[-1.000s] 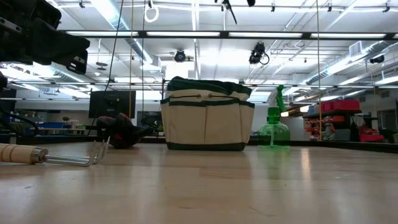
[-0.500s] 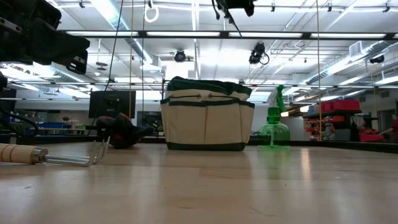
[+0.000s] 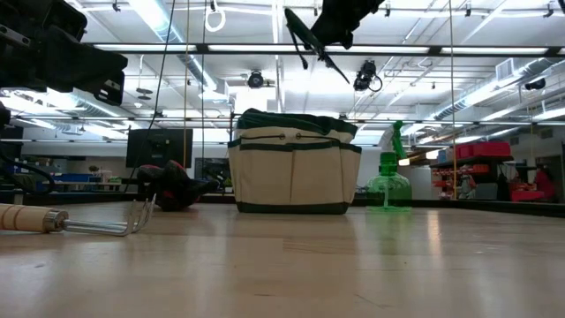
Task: Pick & Place Garden tools in Gardening bag
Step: Put the green shear scissors into the gardening bag
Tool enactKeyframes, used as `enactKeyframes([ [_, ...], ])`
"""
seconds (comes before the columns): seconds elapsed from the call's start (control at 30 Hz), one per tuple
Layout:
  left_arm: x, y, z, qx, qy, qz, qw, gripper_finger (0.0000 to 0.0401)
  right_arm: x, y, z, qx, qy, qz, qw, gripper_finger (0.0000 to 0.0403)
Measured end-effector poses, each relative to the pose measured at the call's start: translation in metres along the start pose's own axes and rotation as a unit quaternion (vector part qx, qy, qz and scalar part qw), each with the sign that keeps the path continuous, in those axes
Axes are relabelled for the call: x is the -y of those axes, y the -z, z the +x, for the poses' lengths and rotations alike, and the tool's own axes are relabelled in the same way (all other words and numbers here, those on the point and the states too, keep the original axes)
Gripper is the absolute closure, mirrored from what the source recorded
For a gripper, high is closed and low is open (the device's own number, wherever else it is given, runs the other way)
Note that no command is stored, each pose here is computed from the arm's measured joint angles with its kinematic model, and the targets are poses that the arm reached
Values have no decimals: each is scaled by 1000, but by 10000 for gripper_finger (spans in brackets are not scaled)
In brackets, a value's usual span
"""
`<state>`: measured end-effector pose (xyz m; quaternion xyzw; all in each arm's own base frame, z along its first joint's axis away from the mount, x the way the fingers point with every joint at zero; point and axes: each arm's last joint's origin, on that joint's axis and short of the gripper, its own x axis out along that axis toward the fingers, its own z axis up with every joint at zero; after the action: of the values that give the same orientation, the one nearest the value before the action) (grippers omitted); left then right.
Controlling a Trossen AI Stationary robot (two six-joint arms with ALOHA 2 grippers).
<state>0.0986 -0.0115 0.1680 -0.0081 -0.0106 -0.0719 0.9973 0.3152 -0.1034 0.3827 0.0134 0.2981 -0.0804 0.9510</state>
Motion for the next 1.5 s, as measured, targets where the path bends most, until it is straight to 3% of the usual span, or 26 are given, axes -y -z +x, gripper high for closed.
enactKeyframes([
  [0.47,0,0,0,0,0,0,1000,380,2,15,41,-64,-13,4,998,352],
  [0.73,0,0,0,0,0,0,1000,380,2,18,66,-61,-24,4,998,352],
  [1.5,0,0,0,0,0,0,1000,380,-8,16,72,-51,-33,-8,998,352],
])
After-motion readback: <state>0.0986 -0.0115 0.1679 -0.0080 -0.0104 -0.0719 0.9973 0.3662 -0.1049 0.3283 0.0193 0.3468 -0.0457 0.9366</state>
